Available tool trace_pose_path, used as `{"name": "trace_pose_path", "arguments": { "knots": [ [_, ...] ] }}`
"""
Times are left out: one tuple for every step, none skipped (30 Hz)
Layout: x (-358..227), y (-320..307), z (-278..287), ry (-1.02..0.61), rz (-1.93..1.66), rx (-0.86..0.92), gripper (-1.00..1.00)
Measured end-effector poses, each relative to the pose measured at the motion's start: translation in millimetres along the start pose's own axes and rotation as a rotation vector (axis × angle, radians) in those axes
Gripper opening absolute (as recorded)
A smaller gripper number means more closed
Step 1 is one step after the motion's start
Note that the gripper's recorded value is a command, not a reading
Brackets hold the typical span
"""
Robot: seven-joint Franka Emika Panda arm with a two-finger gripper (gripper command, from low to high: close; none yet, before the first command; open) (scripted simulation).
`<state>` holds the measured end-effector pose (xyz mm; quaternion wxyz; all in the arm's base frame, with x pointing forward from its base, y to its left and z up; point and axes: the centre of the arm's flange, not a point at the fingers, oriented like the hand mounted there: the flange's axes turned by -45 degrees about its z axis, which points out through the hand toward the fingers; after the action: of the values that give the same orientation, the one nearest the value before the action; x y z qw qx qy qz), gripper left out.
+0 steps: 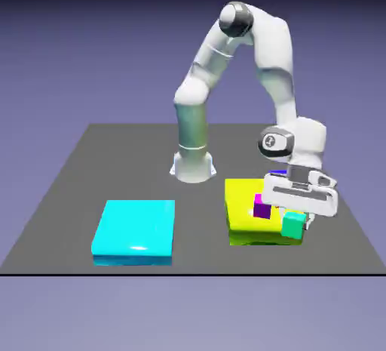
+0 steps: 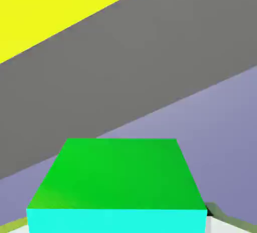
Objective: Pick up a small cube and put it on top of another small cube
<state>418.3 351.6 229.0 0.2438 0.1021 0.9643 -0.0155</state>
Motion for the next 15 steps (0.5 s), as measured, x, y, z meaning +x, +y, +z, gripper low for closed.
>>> {"name": "trace_pose_path", "arguments": {
  "knots": [
    [15,9,-8,0.016,-0.049,-0.017,-1.00],
    [22,8,-10,0.048,-0.042,-0.012,-1.00],
    [30,8,-14,0.078,-0.036,-0.008,-1.00],
    [38,7,-18,0.107,-0.031,-0.005,-1.00],
    [45,7,-23,0.135,-0.028,-0.002,-1.00],
    [52,6,-29,0.161,-0.025,0.001,-1.00],
    [58,6,-35,0.185,-0.024,0.004,-1.00],
    [64,5,-41,0.208,-0.019,0.006,-1.00],
    [67,2,-48,0.229,-0.004,0.011,-1.00],
    [70,-1,-54,0.249,0.010,0.015,-1.00],
    [72,-3,-61,0.266,0.024,0.019,-1.00],
    [74,-6,-69,0.282,0.037,0.023,-1.00],
    [77,-9,-76,0.295,0.048,0.027,-1.00],
    [79,-12,-84,0.307,0.058,0.032,-1.00],
    [81,-15,-92,0.316,0.069,0.037,-1.00]
  ]
}}
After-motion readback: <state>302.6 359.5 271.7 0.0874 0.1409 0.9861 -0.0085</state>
